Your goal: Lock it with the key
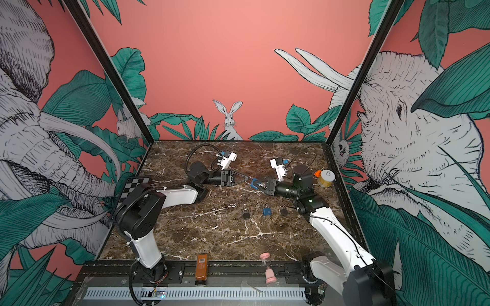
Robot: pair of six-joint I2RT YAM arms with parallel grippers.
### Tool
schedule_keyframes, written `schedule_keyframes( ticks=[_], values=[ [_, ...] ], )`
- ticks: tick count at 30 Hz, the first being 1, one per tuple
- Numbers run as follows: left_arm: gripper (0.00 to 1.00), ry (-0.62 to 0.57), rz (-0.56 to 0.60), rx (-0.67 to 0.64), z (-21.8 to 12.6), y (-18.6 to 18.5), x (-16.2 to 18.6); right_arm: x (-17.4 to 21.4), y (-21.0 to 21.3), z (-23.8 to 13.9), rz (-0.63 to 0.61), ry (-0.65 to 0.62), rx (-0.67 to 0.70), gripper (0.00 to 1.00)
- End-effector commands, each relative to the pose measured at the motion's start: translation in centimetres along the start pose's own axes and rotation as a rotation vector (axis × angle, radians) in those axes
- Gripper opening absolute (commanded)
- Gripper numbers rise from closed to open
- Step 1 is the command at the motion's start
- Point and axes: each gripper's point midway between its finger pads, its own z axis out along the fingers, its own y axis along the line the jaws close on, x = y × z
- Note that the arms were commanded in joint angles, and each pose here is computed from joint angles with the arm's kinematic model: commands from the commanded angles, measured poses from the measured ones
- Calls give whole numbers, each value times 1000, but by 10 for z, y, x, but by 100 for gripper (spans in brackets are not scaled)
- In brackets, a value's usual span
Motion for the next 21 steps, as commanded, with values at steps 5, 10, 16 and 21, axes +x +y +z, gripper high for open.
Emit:
schedule_keyframes(
  ticks=[5, 10, 16, 21],
  values=[
    [0, 104, 162, -21, 19, -54, 21, -16, 8, -4, -95, -64, 6, 0],
    [0, 126, 188, 16, 30, -72, 27, -21, 10, -4, -112, -84, 0, 0],
    [0, 175, 207, 79, 50, -87, 43, -28, 16, -2, -128, -108, -35, 0],
    [0, 196, 211, 140, 62, -98, 52, -32, 14, 2, -130, -106, -44, 0]
  ],
)
